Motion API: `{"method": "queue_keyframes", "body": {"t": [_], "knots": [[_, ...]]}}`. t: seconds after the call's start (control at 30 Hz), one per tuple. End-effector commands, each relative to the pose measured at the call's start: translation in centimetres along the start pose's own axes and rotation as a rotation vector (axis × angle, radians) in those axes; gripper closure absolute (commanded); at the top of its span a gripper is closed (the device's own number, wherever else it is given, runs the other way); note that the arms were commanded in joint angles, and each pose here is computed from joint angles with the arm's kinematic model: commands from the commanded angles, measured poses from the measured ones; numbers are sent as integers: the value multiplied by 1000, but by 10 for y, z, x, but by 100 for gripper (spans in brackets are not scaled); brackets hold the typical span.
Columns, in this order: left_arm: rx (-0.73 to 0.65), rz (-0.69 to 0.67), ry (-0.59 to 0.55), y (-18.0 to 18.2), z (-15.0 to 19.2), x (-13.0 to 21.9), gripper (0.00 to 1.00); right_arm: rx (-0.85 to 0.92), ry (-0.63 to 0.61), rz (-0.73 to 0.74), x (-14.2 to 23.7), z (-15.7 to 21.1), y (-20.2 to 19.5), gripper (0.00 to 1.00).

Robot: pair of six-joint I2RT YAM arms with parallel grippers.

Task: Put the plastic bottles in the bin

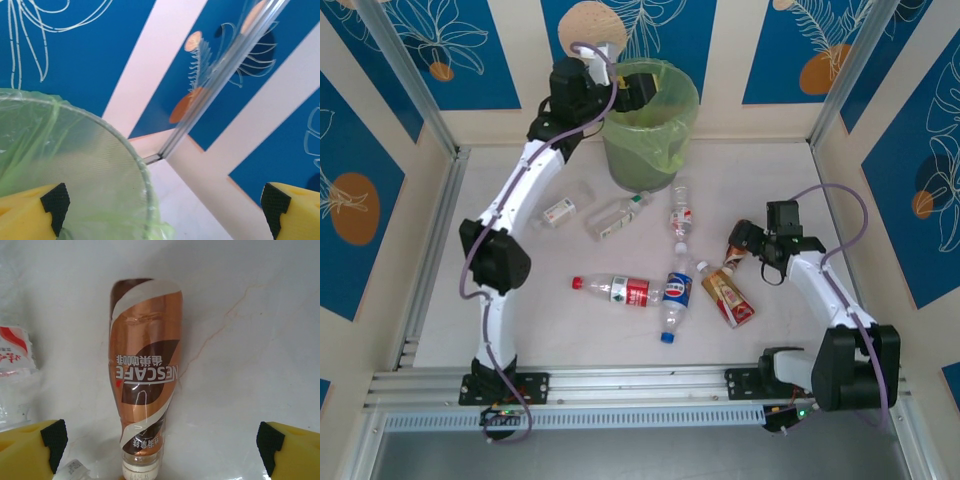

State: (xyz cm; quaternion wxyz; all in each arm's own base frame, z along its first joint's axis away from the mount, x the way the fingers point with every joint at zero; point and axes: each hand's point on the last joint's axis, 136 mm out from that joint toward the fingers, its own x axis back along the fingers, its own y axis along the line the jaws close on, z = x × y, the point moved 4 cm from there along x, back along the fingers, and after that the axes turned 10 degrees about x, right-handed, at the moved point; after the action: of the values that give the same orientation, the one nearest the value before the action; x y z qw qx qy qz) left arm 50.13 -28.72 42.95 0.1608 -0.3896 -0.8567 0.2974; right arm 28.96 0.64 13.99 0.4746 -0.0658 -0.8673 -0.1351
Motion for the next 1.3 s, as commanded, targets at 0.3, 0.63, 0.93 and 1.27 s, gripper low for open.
{"method": "queue_keyframes", "body": {"t": [0.3, 0.63, 0.93, 1.27], "knots": [[32, -31, 65, -4, 72, 89, 0, 4, 101, -58, -35, -18, 17, 3], [29, -274, 35, 35, 116, 143, 0, 19, 173, 7, -63, -13, 18, 15], [123, -438, 63, 63, 146, 168, 0, 61, 268, 44, -86, -12, 25, 21], [168, -666, 94, 93, 175, 205, 0, 79, 288, 65, -87, -9, 26, 35]]}}
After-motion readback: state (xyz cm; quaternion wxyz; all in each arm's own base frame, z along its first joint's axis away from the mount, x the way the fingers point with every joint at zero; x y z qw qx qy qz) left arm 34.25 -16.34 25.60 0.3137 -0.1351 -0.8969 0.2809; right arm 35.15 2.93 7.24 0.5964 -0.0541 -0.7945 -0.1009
